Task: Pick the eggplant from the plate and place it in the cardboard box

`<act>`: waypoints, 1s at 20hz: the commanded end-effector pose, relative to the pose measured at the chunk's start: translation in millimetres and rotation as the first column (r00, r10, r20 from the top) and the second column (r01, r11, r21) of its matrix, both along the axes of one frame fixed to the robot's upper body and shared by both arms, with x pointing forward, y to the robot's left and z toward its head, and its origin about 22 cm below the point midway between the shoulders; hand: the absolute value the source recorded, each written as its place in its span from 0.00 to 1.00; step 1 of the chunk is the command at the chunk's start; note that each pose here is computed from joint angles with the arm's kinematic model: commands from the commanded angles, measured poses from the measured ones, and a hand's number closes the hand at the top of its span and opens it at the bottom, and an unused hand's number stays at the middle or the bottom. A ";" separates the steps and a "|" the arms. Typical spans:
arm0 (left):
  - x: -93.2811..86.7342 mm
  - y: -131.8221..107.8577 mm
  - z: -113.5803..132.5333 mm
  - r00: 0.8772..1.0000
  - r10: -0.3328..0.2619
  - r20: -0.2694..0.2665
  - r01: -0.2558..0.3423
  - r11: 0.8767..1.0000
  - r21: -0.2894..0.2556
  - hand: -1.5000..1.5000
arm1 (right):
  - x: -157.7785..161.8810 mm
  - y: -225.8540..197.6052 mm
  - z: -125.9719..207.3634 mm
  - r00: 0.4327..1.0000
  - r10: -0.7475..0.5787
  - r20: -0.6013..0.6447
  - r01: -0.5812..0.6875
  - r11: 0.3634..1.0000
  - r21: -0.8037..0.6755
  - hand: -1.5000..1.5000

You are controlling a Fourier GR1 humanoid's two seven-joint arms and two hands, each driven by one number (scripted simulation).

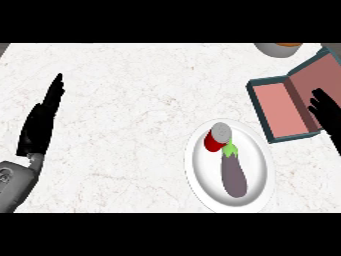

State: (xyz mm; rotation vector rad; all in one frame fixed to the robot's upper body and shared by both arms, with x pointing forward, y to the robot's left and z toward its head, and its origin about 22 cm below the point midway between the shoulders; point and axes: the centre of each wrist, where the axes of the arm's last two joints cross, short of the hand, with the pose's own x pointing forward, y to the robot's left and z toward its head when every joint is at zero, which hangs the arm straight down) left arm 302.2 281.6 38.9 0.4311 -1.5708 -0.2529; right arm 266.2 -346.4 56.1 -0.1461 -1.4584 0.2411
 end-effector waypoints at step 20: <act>-40.7 -26.2 -0.1 0.999 -0.022 -0.030 0.006 0.894 -0.448 0.50 | 13.0 -37.1 64.4 0.988 0.122 -0.089 -0.151 0.823 -0.547 0.00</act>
